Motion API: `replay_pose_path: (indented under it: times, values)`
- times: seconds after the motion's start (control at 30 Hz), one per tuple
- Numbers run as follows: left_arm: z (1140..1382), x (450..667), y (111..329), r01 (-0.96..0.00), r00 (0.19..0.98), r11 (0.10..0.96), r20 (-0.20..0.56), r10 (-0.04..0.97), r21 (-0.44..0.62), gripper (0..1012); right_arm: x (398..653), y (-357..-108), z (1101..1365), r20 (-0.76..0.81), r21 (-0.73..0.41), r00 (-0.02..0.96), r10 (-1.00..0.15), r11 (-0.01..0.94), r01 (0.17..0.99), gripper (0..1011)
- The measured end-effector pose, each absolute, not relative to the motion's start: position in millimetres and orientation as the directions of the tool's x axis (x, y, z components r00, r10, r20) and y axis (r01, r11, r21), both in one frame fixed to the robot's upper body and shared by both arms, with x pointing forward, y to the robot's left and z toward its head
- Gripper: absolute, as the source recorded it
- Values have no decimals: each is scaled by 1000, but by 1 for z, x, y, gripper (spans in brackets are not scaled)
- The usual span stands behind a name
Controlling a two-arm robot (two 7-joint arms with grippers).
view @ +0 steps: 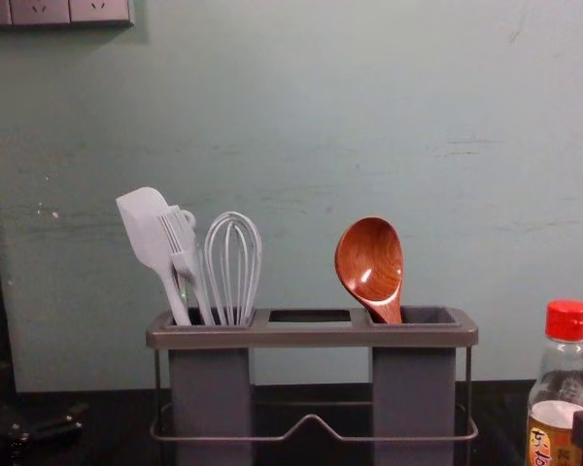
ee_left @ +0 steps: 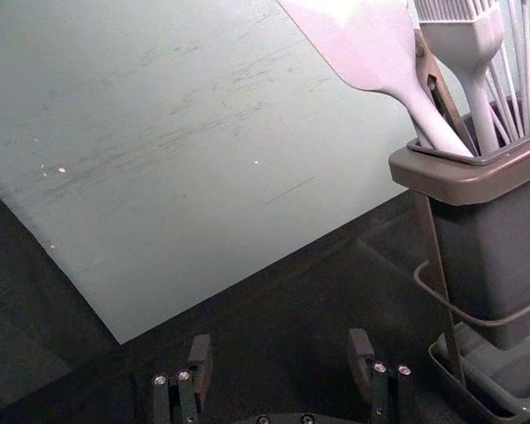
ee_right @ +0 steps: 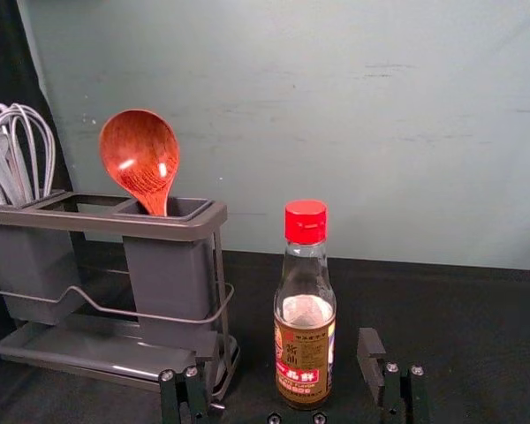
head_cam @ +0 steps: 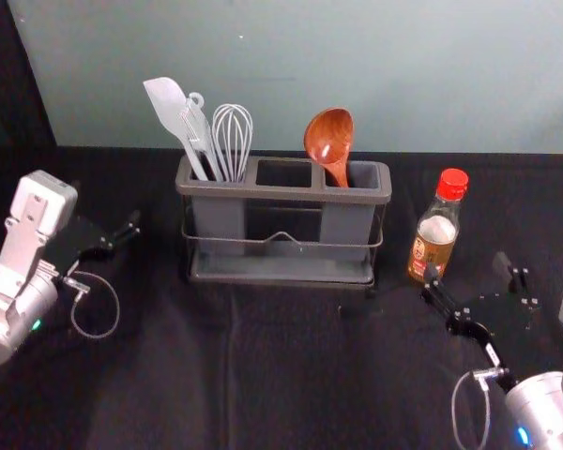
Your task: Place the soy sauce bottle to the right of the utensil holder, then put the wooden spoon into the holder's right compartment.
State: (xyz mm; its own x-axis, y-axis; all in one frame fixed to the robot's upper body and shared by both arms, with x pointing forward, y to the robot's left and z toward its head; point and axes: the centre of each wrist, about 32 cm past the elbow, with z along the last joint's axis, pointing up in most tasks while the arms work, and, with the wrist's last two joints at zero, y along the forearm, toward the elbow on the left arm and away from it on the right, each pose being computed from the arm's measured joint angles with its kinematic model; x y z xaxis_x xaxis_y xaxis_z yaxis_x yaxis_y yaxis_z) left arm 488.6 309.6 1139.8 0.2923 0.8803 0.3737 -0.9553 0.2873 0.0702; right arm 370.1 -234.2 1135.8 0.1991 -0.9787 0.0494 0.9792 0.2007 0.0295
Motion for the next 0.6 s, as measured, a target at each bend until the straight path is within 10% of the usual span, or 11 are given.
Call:
replay_pose_path:
  times: [0.6]
  values:
    - [1140,489,310,-955,292,287,374,880,70,1005,370,-234,1136,50,29,199,-979,201,979,1004]
